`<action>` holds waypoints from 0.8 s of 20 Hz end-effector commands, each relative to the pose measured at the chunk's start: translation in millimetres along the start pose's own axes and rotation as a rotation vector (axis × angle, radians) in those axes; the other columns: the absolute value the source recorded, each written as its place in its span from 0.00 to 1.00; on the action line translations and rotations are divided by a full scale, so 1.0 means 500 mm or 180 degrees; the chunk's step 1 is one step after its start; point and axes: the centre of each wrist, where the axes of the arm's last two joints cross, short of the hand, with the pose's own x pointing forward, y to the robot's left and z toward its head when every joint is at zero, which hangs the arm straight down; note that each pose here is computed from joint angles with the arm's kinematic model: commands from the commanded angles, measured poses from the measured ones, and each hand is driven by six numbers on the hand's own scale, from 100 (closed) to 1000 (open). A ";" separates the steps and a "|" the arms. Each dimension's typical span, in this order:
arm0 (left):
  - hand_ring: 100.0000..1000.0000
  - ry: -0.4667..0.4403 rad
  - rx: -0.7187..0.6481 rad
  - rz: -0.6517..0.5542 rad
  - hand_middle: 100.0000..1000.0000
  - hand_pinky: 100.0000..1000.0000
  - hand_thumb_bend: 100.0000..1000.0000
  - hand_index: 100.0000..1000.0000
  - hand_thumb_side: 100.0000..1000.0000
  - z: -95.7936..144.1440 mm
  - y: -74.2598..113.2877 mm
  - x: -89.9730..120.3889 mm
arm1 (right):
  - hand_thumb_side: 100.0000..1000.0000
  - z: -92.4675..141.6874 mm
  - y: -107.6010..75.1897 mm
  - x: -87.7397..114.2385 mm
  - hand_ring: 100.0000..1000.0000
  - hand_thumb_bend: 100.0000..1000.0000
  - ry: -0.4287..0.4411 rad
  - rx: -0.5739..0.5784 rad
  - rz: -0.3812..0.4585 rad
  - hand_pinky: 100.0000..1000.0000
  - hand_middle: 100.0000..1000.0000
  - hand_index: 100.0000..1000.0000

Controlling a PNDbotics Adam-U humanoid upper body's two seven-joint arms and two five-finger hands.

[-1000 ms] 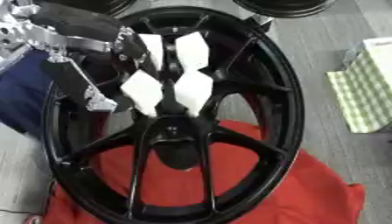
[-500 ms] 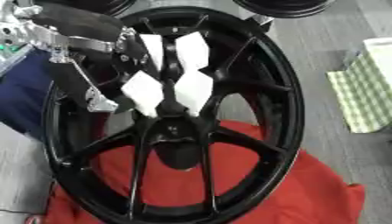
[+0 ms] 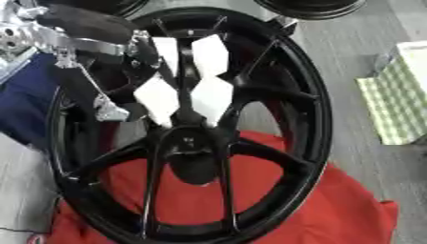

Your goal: Pull the pin out of the wheel hub.

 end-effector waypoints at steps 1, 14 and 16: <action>0.00 -0.0095 -0.0157 -0.0211 0.23 0.00 0.00 0.46 0.25 0.020 0.027 0.004 | 0.64 -0.011 -0.002 0.012 0.53 0.36 -0.0070 -0.0020 -0.0010 0.37 0.46 0.69; 0.00 -0.0012 0.0038 -0.0078 0.15 0.00 0.00 0.36 0.10 0.024 0.033 0.006 | 0.64 -0.012 -0.003 0.012 0.53 0.37 -0.0071 -0.0027 -0.0009 0.37 0.46 0.69; 0.00 -0.0015 0.0080 -0.0087 0.13 0.00 0.00 0.35 0.11 0.026 0.036 0.008 | 0.64 -0.012 -0.003 0.012 0.53 0.37 -0.0072 -0.0028 -0.0006 0.37 0.46 0.69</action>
